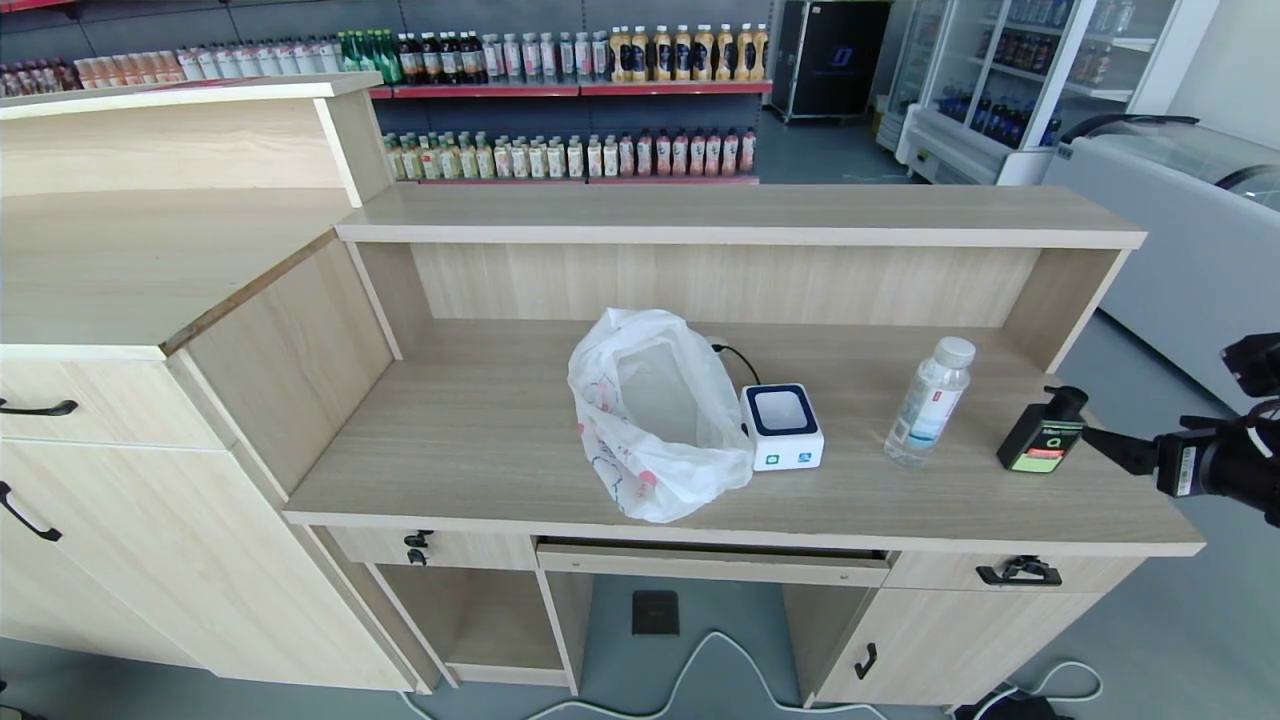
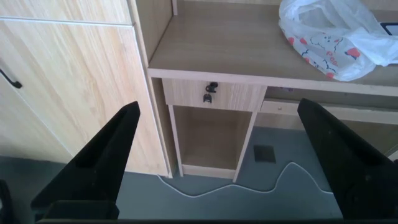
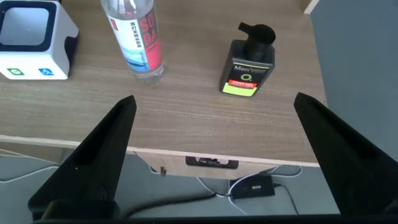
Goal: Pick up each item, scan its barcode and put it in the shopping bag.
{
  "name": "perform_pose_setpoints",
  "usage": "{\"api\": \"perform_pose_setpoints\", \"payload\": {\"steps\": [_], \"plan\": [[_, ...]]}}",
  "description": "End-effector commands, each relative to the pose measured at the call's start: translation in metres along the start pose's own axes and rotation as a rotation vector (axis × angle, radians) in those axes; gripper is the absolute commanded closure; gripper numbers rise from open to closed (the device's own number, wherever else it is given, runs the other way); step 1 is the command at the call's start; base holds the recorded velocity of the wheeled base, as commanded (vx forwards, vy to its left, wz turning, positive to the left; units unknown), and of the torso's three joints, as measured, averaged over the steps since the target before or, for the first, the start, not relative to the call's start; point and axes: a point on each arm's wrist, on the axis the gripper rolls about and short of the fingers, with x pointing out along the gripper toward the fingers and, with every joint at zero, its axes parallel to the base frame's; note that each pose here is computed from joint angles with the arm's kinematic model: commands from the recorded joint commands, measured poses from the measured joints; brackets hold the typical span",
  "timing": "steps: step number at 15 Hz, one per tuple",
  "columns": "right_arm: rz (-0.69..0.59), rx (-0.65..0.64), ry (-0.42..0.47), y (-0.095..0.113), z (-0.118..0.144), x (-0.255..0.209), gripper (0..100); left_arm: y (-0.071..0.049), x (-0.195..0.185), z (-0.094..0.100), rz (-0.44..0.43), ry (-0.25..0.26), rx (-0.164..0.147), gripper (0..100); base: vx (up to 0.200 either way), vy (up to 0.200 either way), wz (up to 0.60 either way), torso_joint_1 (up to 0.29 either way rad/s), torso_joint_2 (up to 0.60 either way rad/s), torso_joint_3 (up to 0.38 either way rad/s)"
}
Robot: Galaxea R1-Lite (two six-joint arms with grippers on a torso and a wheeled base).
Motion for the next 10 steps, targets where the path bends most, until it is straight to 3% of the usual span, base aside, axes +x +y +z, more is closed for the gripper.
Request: {"api": "perform_pose_setpoints", "payload": {"steps": [1,5,10], "plan": [[0.01,0.011,0.028,-0.009,-0.019,0.035,0,0.0,0.0,0.0,0.001,0.0,-0.001,0,0.0,0.0,0.0,0.0,0.0,0.0],[0.005,-0.003,-0.023,-0.022,-0.013,0.068,0,0.0,0.0,0.0,0.001,0.0,-0.001,0,0.0,0.0,0.0,0.0,0.0,0.0],[0.142,-0.033,-0.068,0.005,-0.011,0.097,0,0.0,0.0,0.0,0.001,0.0,0.0,0,0.0,0.0,0.0,0.0,0.0,0.0]]}}
